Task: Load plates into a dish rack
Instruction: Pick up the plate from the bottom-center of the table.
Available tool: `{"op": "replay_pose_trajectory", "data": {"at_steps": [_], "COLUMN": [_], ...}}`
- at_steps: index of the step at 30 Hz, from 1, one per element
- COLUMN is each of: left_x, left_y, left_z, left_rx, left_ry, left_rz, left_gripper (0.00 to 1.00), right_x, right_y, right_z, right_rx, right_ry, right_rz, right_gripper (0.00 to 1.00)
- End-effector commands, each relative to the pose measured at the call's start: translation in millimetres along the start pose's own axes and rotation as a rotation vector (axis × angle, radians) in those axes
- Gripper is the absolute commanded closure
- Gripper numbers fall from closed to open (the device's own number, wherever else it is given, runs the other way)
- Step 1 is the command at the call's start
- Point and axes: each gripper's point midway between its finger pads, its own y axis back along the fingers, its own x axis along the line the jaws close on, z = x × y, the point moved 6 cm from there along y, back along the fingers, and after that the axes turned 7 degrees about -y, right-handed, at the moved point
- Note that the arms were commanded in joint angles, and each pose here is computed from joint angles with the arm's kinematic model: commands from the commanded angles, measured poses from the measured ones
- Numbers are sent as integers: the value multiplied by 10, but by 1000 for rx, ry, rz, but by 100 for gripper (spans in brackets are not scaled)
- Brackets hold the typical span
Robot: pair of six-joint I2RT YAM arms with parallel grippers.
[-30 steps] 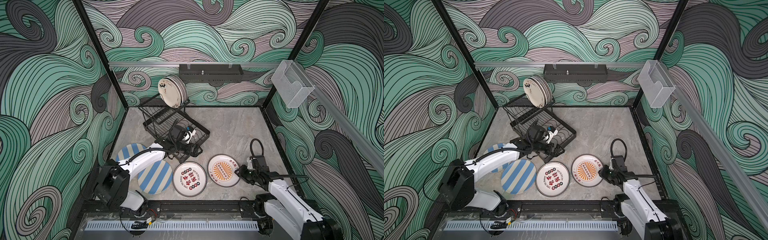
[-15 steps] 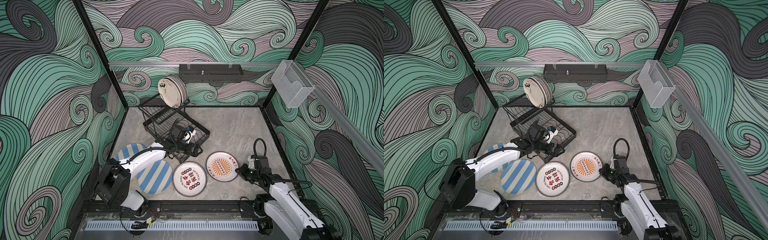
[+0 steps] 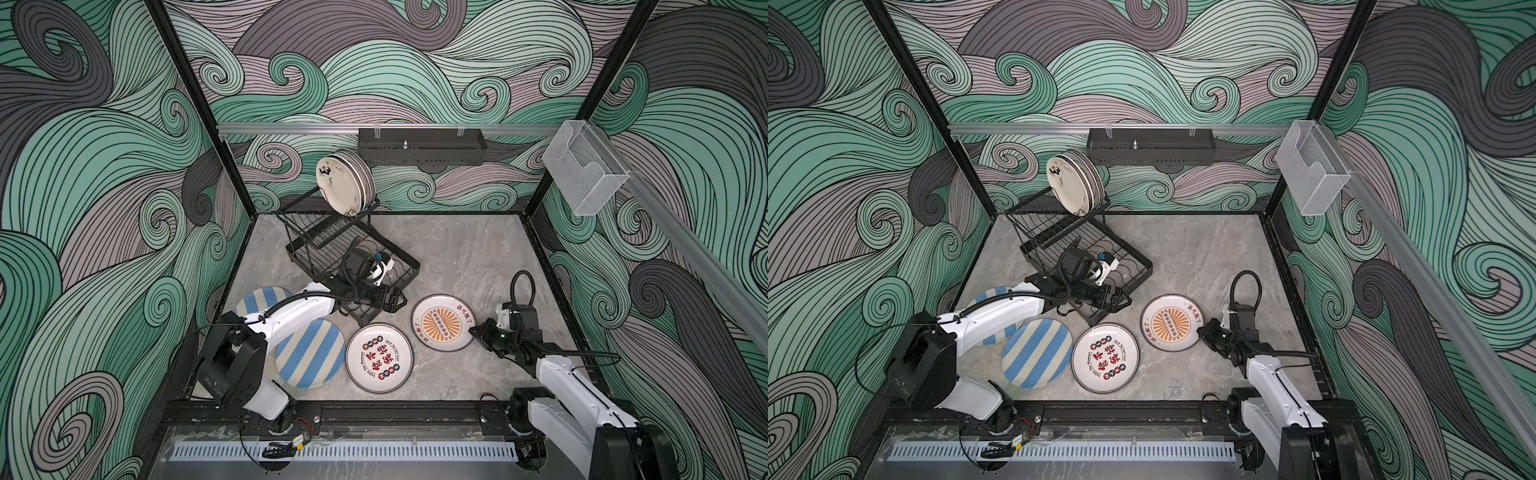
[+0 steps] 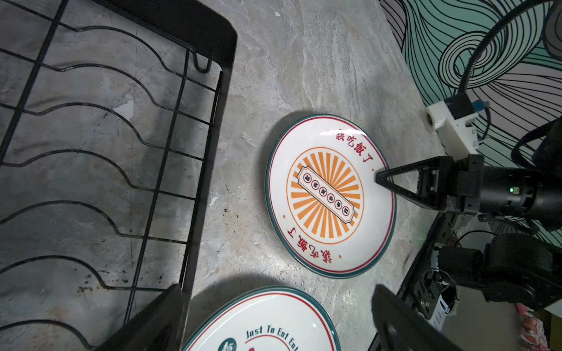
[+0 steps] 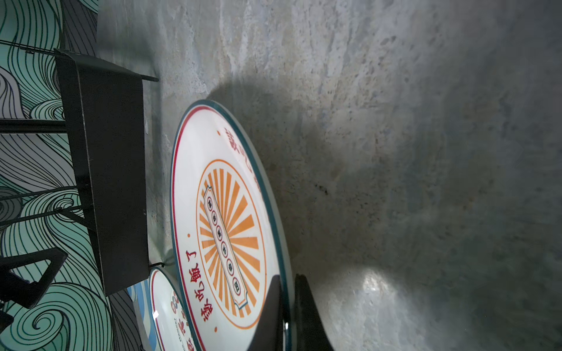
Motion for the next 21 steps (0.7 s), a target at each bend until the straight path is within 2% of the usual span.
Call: {"op": "replay_pose_trajectory", "data": {"at_steps": [1, 10, 17, 21], "left_x": [-103, -124, -105, -23], "left_y": [23, -11, 82, 150], "left_z": [109, 158, 258, 316], "left_rx": [-7, 3, -2, -16], "left_ry": [-32, -42, -58, -38], "left_rz": [-43, -46, 16, 98], "left_gripper": [1, 1, 1, 2], "right_x": [-47, 304, 643, 888], "right_y": [-9, 223, 358, 430], "right_z": [54, 205, 333, 424], "right_rx": [-32, -89, -85, -76], "right_ry": [-5, 128, 167, 191], "right_rz": [-38, 61, 206, 293], "right_gripper": [100, 100, 100, 100]}}
